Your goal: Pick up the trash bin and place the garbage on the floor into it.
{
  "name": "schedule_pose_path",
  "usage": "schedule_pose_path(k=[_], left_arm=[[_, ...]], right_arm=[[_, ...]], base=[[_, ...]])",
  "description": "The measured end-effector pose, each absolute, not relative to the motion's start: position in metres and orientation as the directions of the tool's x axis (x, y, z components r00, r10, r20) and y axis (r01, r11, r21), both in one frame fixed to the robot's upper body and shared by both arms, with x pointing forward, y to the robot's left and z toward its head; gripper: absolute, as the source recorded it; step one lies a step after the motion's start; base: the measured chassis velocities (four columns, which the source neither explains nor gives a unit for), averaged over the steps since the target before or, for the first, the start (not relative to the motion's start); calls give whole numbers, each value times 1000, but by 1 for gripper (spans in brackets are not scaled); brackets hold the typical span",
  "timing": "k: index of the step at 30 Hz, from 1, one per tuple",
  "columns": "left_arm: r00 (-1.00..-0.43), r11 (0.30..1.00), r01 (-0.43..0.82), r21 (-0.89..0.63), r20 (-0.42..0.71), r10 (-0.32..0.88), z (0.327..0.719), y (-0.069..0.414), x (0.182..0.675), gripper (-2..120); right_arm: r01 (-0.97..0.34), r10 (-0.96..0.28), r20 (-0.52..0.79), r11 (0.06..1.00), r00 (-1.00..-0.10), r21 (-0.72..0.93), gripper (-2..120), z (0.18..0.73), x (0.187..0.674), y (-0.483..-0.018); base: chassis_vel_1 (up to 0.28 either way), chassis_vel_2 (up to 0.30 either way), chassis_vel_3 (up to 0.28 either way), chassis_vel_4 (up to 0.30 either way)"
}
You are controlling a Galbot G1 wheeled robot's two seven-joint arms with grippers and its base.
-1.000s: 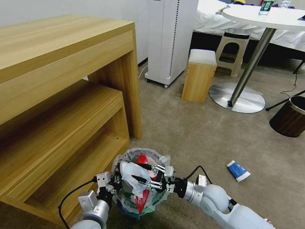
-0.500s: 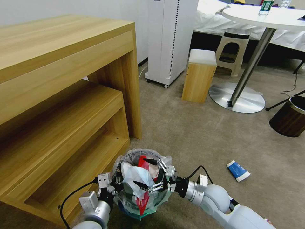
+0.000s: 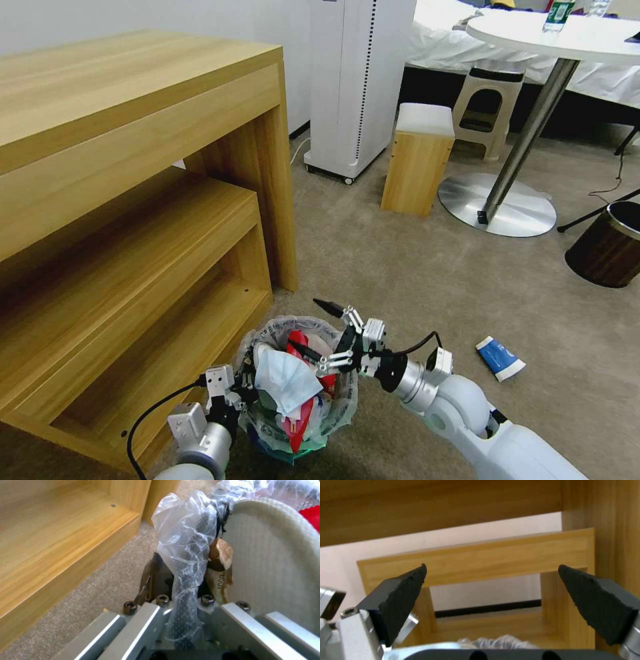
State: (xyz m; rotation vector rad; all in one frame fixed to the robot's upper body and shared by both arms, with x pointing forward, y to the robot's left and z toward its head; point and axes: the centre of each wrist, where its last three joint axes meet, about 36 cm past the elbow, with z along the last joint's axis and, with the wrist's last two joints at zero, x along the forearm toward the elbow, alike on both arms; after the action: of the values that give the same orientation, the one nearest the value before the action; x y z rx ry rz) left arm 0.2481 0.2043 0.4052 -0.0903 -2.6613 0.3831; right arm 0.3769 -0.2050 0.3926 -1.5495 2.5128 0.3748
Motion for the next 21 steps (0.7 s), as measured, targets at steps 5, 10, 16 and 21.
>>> schedule_pose_path(k=[5,10,16,21], left_arm=[[-899,959,0,-282,421,124,405,207,248,1],[-902,959,2,-282,414,124,406,211,248,1],[-904,960,4,-280,410,123,406,215,249,1],[-905,961,4,-278,408,122,407,217,249,1]], right_arm=[[-872,-821,-294,470,-490,141,100,397,381,-210],[-829,-765,-324,537,-557,156,100,401,390,-225],[-749,-678,-334,641,-655,168,98,404,399,-251],[-677,-613,-312,717,-726,166,98,405,404,-270]], base=[[0,0,0,0],[0,0,0,0],[0,0,0,0],[0,0,0,0]])
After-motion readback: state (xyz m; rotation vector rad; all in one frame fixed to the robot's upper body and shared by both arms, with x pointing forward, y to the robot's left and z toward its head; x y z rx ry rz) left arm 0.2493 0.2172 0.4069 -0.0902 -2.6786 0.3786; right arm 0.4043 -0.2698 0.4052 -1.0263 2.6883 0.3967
